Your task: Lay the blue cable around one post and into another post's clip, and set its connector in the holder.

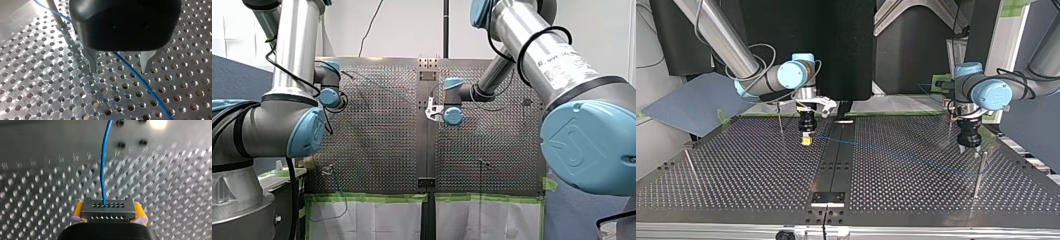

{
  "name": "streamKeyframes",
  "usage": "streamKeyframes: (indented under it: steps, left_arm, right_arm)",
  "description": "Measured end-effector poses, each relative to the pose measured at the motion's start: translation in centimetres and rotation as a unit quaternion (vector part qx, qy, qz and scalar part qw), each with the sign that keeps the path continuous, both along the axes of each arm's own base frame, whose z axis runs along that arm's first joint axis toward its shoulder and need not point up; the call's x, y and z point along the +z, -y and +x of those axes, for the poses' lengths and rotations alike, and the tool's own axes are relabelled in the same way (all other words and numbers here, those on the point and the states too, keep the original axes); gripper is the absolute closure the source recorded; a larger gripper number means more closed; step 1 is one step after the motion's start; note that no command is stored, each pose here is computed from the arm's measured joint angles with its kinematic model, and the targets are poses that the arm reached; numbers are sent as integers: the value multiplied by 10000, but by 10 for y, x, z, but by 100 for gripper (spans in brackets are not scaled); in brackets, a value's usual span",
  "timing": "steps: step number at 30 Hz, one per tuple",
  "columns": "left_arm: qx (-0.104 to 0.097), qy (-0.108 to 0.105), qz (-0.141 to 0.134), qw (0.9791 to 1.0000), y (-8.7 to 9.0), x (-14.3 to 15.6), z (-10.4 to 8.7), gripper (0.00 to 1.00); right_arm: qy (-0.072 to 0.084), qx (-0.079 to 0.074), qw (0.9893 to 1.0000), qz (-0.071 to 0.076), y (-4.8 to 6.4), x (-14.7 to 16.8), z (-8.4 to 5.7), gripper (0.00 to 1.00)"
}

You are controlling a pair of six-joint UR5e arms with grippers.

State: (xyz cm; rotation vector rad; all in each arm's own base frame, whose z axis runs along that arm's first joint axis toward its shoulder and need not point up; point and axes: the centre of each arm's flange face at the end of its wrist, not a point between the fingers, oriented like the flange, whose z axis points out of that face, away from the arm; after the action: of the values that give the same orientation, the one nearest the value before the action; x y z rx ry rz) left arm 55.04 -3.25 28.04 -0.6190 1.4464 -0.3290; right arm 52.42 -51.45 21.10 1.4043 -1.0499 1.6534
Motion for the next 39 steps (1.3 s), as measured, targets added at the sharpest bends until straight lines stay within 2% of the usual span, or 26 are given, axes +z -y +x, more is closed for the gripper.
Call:
streamKeyframes:
  steps: [5,13,18,22,28,34,37,39]
  left_arm:
    - [-24,-2,0,10000,1,0,0,14]
    - [-57,-2,0,10000,4,0,0,14]
    - [-67,-3,-3,10000,6,0,0,14]
    - [-72,7,-19,10000,6,0,0,14]
    - [-103,49,-57,9999,7,0,0,14]
    - [-127,52,-67,9999,8,0,0,14]
    - [-142,53,-67,9999,8,0,0,14]
    - [-147,54,-67,9999,9,0,0,14]
  right_arm:
    - [103,-89,9999,41,14,-15,-25,100]
    - [311,-140,9993,123,31,-34,-59,100]
    - [362,-312,9988,134,42,-47,-87,100]
    - [425,-474,9979,151,49,-58,-110,100]
    - [566,-699,9958,189,57,-73,-143,100]
    - [613,-970,9932,189,64,-89,-181,100]
    - [636,-1099,9917,190,66,-96,-197,100]
    - [681,-1198,9903,197,67,-101,-209,100]
